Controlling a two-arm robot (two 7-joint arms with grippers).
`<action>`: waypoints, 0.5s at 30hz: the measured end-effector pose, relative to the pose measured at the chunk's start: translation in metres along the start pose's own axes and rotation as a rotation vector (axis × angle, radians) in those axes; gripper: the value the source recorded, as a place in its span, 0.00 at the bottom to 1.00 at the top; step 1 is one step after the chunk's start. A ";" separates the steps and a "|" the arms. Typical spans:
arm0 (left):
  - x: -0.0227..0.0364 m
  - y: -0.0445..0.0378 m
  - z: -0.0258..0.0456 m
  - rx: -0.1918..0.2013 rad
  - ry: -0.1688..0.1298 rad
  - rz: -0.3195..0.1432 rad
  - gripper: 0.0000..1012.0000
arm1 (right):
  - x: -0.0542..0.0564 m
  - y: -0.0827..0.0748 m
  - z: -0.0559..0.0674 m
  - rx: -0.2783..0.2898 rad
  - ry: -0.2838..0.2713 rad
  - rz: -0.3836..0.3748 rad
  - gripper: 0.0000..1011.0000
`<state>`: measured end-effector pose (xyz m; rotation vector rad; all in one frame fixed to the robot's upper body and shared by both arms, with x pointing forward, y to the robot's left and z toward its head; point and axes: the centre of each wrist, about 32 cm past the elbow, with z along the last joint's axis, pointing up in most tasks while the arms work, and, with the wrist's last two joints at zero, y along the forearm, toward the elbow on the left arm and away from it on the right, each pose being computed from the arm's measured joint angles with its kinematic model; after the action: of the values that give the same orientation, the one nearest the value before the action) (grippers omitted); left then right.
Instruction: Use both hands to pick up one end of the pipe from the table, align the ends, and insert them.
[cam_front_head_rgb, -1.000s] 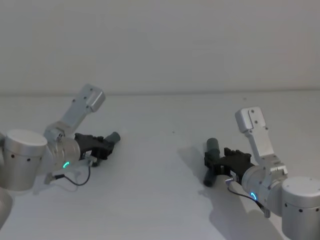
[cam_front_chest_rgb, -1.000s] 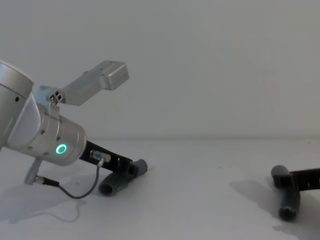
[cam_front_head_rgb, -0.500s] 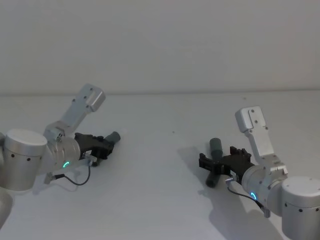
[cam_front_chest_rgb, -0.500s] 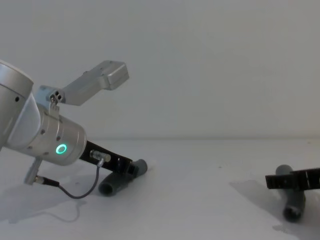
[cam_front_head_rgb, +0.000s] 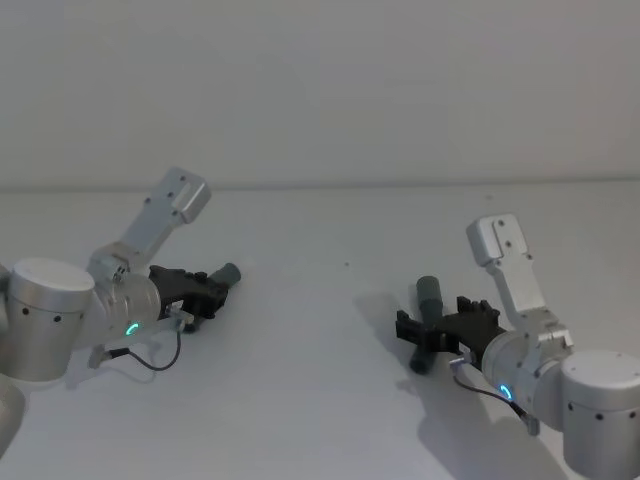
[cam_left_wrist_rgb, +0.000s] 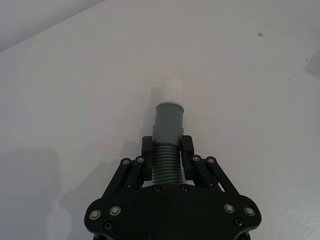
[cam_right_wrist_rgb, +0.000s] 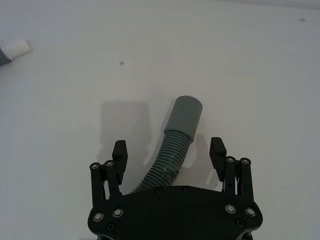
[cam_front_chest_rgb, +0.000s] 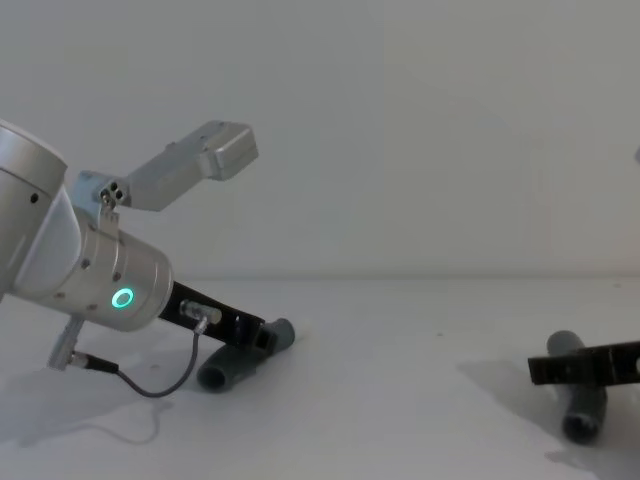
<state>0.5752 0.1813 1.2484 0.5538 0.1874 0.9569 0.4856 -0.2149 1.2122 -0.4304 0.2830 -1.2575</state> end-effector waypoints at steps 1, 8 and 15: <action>0.0000 0.0000 0.0000 0.000 0.000 0.000 0.30 | 0.000 0.001 0.000 -0.004 0.000 0.002 0.99; 0.0000 0.0000 0.0000 0.000 0.000 0.000 0.30 | 0.002 0.005 0.001 -0.037 -0.003 0.019 0.99; 0.0000 0.0000 0.0000 0.000 0.000 0.000 0.30 | 0.003 0.010 0.002 -0.057 -0.006 0.030 0.99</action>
<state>0.5752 0.1813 1.2484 0.5539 0.1873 0.9569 0.4952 -0.2147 1.2094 -0.4776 0.3199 -1.2212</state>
